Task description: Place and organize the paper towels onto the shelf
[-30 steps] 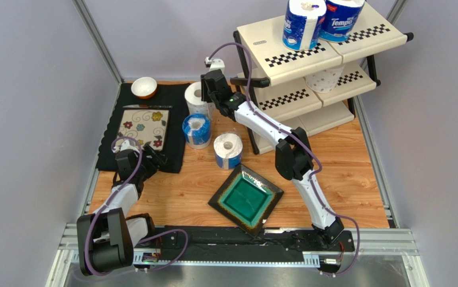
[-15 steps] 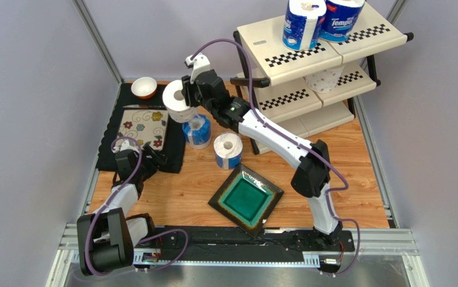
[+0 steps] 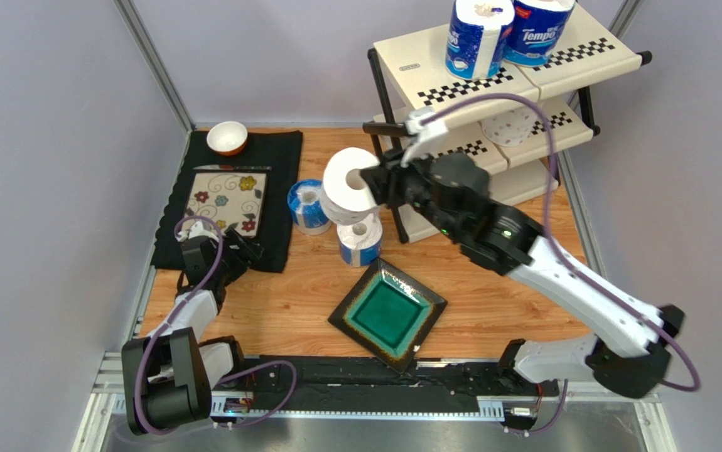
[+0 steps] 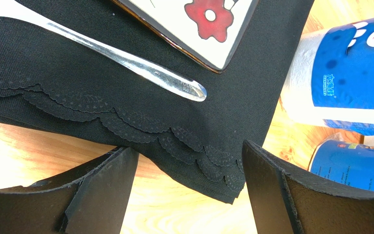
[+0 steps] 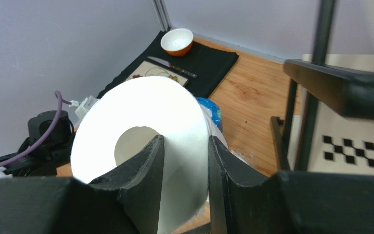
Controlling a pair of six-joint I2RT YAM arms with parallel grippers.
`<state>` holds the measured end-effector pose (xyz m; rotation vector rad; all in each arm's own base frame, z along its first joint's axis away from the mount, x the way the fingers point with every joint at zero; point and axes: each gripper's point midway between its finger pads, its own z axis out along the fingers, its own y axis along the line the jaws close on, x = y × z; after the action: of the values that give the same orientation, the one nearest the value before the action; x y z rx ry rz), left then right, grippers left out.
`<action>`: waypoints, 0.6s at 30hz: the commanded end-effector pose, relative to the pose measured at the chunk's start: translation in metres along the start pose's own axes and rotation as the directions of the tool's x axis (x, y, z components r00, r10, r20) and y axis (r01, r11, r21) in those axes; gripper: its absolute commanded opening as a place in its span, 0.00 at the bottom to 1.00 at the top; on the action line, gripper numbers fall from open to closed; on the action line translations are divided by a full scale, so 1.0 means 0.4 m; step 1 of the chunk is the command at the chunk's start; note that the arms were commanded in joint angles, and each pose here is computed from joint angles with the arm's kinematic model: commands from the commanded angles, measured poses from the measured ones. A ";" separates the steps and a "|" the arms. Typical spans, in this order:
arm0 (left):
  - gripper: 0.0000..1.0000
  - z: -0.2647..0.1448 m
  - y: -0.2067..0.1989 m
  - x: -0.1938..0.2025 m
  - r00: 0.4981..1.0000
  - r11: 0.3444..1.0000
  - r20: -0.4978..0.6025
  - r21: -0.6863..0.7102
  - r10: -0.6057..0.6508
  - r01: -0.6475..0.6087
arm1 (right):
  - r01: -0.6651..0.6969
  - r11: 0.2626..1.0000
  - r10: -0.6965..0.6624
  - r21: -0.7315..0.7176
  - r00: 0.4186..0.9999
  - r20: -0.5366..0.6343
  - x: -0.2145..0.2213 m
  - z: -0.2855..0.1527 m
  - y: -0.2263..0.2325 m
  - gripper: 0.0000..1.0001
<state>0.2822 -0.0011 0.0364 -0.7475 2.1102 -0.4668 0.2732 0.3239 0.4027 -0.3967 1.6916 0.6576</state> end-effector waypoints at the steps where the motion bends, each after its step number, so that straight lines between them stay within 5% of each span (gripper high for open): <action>1: 0.87 -0.013 0.052 0.097 0.991 0.996 -0.123 -0.068 -0.060 0.052 | -0.100 0.992 0.092 0.072 0.990 0.103 -0.076 -0.186 -0.078 0.06; 8: 0.87 -0.012 0.053 0.095 0.991 0.996 -0.123 -0.071 -0.058 0.050 | -0.133 0.974 0.116 0.183 0.988 0.101 -0.061 -0.353 -0.175 0.06; 18: 0.87 -0.015 0.056 0.090 0.992 0.996 -0.116 -0.079 -0.050 0.041 | -0.104 0.876 0.062 0.471 0.993 0.104 -0.032 -0.372 -0.321 0.06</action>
<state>0.2820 -0.0009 0.0365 -0.7488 2.1099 -0.4687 0.2217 0.1457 0.4058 -0.0605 1.7319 0.3794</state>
